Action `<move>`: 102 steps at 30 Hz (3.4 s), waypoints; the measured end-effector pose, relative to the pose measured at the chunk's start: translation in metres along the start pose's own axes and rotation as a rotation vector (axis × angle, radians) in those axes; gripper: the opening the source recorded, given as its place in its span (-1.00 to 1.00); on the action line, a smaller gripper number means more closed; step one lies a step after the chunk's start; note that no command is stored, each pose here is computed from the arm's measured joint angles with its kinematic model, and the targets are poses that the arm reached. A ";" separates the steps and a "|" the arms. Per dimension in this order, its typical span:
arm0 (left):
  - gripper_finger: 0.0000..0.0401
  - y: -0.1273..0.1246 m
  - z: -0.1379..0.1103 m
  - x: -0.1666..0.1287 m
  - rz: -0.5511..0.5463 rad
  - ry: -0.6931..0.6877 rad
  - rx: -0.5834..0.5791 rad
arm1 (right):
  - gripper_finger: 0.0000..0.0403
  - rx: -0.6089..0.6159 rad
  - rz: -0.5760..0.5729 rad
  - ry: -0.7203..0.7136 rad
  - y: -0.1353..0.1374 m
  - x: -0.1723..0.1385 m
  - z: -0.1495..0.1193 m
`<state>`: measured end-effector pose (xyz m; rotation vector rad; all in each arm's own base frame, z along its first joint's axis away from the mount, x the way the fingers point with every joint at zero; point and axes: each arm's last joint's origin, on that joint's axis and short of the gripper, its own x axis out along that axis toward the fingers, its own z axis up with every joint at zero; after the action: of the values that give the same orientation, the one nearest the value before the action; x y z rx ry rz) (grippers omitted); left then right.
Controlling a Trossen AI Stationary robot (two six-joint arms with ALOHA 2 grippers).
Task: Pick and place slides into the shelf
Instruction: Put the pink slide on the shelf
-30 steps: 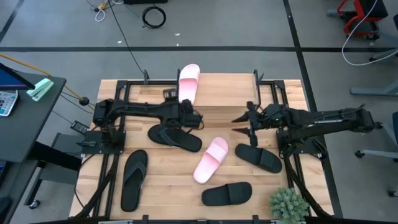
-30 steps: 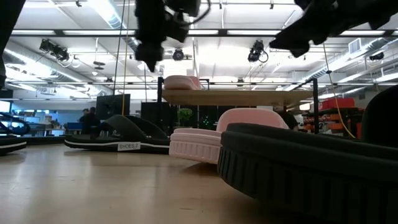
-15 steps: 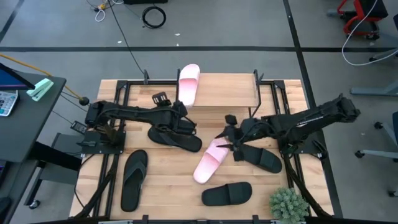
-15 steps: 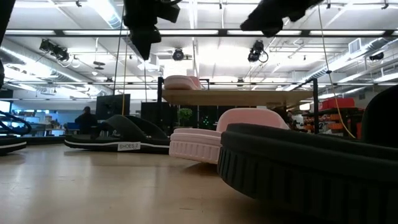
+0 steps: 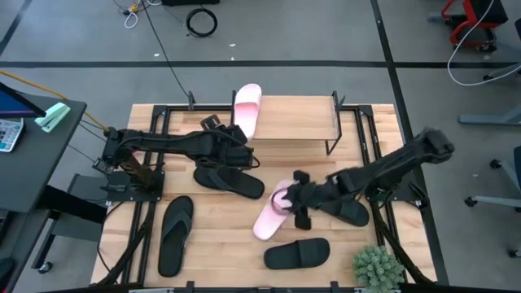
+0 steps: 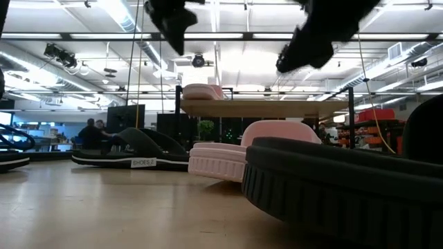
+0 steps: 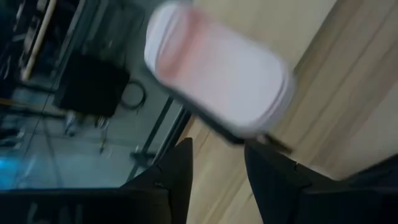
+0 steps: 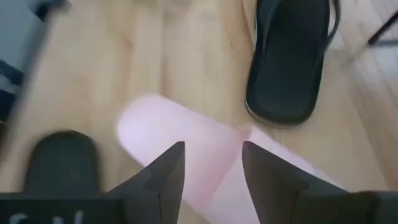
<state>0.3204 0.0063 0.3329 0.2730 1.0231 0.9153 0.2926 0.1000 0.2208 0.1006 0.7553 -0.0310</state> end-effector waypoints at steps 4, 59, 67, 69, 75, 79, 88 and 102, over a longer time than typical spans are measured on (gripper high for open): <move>-0.32 0.005 0.003 -0.005 -0.019 -0.038 0.002 | -0.17 -0.043 -0.198 0.029 0.010 0.026 -0.017; -0.43 0.031 -0.006 -0.021 -0.023 -0.051 0.008 | -0.92 -0.088 -0.593 0.250 -0.013 0.066 -0.026; -0.48 0.078 -0.022 -0.055 -0.060 -0.144 -0.104 | -0.94 -0.085 -0.433 0.064 0.029 0.028 0.009; -0.49 0.091 -0.027 -0.062 -0.068 -0.173 -0.120 | -0.95 -0.138 -0.395 -0.006 0.038 0.013 0.024; -0.48 0.120 -0.041 -0.080 -0.086 -0.243 -0.149 | -0.96 -0.274 -0.530 -0.220 0.027 -0.030 0.070; -0.49 0.132 -0.047 -0.086 -0.095 -0.270 -0.185 | -0.96 -0.278 -0.665 -0.234 -0.014 -0.040 0.091; -0.50 0.135 -0.049 -0.088 -0.097 -0.276 -0.192 | -0.96 -0.293 -1.001 -0.131 -0.123 -0.036 0.119; -0.52 0.135 -0.049 -0.088 -0.094 -0.277 -0.169 | -0.96 -0.236 -1.040 0.044 -0.213 0.008 0.103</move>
<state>0.1913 0.0118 0.4407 0.2011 0.6935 0.8470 0.3549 -0.1227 0.2730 -0.5265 0.7813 -0.9278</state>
